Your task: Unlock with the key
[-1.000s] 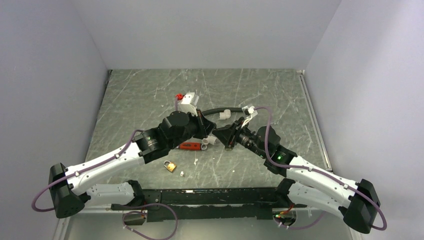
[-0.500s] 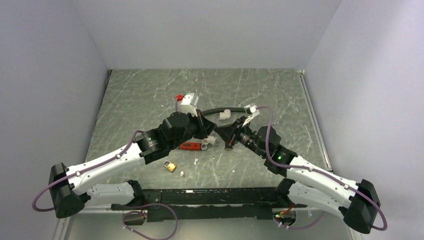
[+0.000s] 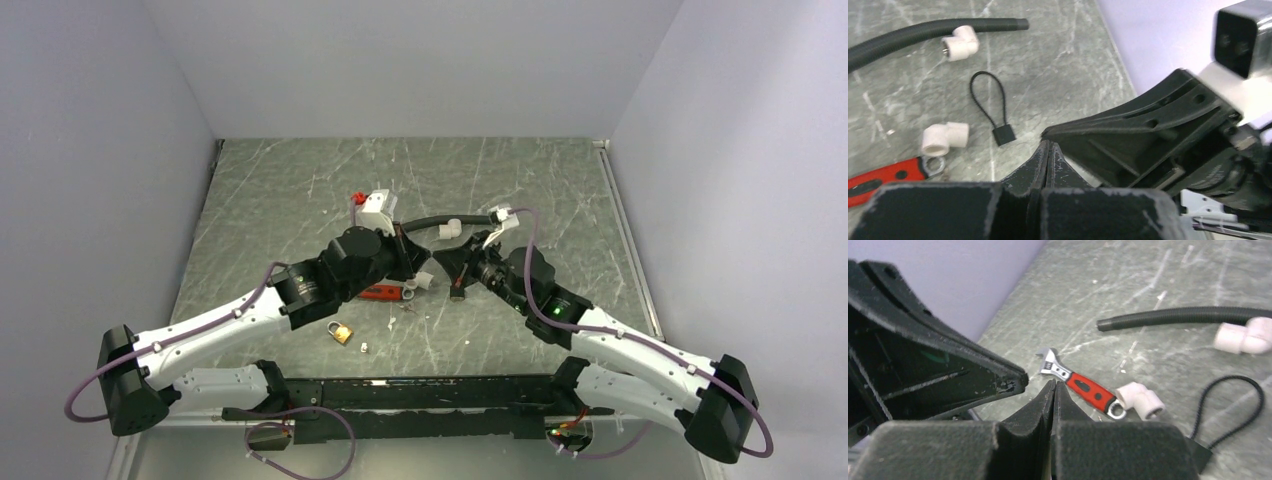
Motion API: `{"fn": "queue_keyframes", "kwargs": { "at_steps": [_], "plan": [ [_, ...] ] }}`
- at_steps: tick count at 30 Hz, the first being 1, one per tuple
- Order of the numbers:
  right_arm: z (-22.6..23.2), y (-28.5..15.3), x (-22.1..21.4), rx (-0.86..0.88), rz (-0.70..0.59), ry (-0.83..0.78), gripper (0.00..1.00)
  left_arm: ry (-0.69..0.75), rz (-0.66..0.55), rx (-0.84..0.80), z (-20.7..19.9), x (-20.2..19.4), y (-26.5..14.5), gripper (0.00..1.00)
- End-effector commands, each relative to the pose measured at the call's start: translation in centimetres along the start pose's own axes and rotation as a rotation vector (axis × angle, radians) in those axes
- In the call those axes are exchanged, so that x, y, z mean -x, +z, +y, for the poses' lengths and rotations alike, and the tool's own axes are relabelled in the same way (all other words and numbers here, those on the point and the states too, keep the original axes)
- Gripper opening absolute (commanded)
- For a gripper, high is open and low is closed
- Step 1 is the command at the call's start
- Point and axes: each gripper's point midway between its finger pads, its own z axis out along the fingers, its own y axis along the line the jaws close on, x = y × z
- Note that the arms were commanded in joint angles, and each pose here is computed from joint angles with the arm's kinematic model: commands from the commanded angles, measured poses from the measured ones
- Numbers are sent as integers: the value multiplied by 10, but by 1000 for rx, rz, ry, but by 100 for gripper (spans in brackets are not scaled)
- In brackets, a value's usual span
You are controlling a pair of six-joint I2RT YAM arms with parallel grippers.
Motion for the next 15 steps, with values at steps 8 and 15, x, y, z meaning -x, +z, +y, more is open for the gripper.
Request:
{"fn": "queue_keyframes", "kwargs": {
  "at_steps": [8,15],
  "plan": [
    [-92,-34,-21,-604,146,41,51,204,347,586,132,-86,-5,79],
    [-97,-43,-21,-624,145,32,51,418,566,601,155,-119,17,50]
  ]
}}
